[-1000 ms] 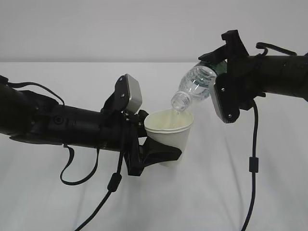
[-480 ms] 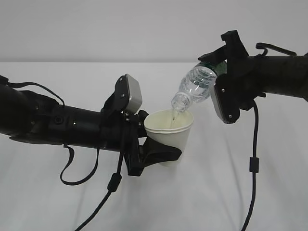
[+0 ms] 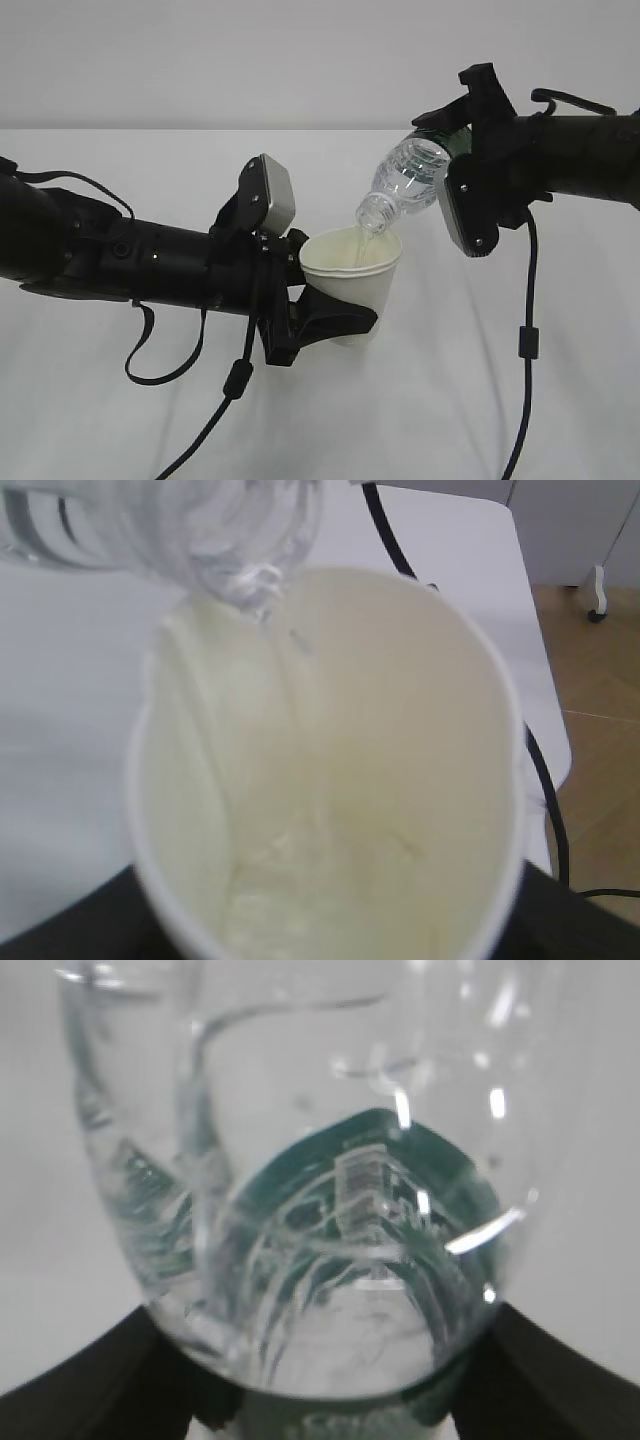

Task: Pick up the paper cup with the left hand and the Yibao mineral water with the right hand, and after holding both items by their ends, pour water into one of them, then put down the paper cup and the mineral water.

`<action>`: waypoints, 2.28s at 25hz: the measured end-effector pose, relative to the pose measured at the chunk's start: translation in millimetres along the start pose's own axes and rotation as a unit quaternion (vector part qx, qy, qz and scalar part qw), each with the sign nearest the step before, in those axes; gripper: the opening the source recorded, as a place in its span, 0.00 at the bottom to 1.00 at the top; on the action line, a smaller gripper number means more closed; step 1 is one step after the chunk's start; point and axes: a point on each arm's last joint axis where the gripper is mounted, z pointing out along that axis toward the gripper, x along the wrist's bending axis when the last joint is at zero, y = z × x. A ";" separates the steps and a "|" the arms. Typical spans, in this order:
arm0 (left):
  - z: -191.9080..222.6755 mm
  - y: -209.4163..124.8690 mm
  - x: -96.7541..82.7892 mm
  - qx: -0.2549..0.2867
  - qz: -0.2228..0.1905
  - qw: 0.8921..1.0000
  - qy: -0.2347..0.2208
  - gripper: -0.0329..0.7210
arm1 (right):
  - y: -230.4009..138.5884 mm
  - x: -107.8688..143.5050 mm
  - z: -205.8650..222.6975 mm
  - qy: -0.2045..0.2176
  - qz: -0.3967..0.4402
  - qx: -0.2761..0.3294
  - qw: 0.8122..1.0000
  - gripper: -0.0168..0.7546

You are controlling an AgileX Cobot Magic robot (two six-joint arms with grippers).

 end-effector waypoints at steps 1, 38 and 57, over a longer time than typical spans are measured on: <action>0.0 0.0 0.0 0.000 0.000 1.000 0.000 0.61 | 0.0 -0.6 -0.5 -0.001 -0.001 0.000 1.000 0.68; -0.4 -0.2 7.5 0.000 -0.027 0.999 0.041 0.60 | -1.5 -2.7 -1.7 -0.006 0.111 0.007 0.994 0.68; -13.5 -3.9 33.5 -0.003 -0.042 0.989 0.142 0.60 | -3.7 -13.6 -9.4 -0.030 0.480 0.005 0.877 0.68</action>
